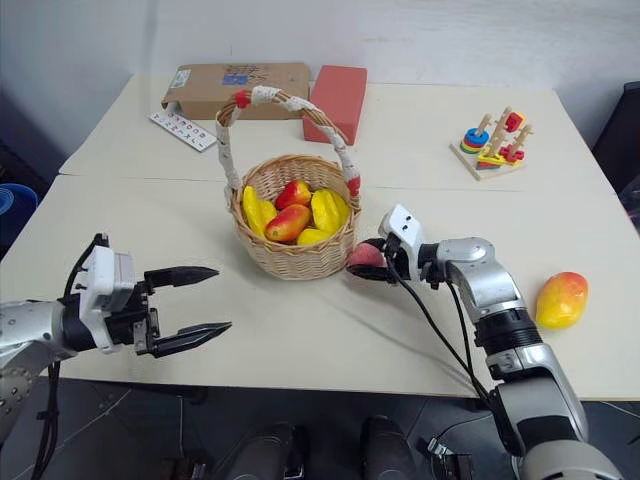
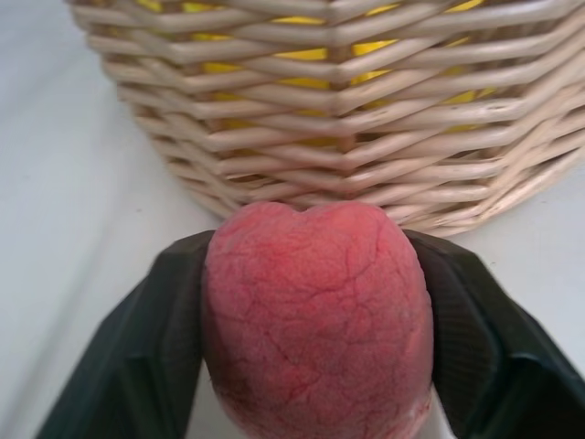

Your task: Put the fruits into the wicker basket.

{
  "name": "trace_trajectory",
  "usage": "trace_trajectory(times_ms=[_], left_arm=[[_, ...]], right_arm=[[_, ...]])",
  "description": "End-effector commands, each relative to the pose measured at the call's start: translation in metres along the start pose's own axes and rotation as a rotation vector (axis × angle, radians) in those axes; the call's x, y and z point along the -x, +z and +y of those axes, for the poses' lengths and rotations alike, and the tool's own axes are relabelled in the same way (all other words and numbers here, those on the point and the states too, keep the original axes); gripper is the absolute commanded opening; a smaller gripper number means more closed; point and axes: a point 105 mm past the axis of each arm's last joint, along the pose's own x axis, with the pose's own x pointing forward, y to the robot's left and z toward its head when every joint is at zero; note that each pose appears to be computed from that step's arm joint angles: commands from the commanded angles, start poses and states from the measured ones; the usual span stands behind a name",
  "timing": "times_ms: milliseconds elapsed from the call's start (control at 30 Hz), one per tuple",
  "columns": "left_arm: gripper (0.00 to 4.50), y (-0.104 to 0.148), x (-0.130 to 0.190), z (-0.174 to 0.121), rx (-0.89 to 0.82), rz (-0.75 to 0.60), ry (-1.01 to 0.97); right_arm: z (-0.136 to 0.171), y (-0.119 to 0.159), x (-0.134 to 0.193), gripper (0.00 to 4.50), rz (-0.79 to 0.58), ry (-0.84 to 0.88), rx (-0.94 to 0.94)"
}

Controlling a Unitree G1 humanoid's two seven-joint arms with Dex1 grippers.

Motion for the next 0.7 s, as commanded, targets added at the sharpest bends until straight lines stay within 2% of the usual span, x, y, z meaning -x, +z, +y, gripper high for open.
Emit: trace_trajectory(times_ms=[33,100,167,267,333,400,467,533,567,667,700], left_arm=[[4.50,0.008,0.008,0.002,-0.023,-0.039,0.042],[4.50,0.009,0.011,0.002,-0.002,-0.066,0.056],[4.50,0.012,0.014,0.005,0.012,-0.099,0.085],[4.50,0.015,0.017,0.010,0.025,-0.130,0.125],[4.50,0.016,0.020,0.015,0.037,-0.140,0.152],[4.50,0.015,0.022,0.016,0.046,-0.138,0.157],[4.50,0.015,0.023,0.015,0.051,-0.131,0.152],[4.50,0.015,0.023,0.015,0.053,-0.130,0.151],[4.50,0.015,0.023,0.015,0.053,-0.131,0.151],[4.50,0.017,0.021,0.015,0.055,-0.141,0.147],[4.50,0.018,0.019,0.014,0.056,-0.149,0.143]], right_arm=[[0.024,0.022,0.022,2.45,-0.094,0.131,0.056],[0.048,0.041,0.030,2.45,-0.136,0.225,0.049],[0.068,0.071,0.028,2.45,-0.224,0.278,0.063],[0.069,0.121,0.011,2.45,-0.392,0.170,0.105],[0.052,0.152,-0.004,2.45,-0.486,-0.011,0.177],[0.050,0.165,-0.014,2.45,-0.504,-0.062,0.227],[0.041,0.164,-0.024,2.45,-0.493,-0.130,0.215],[0.029,0.160,-0.030,3.17,-0.478,-0.218,0.204],[0.025,0.160,-0.031,3.34,-0.487,-0.254,0.207],[0.040,0.159,-0.035,4.44,-0.508,-0.162,0.192],[0.050,0.159,-0.033,4.44,-0.522,-0.109,0.188]])
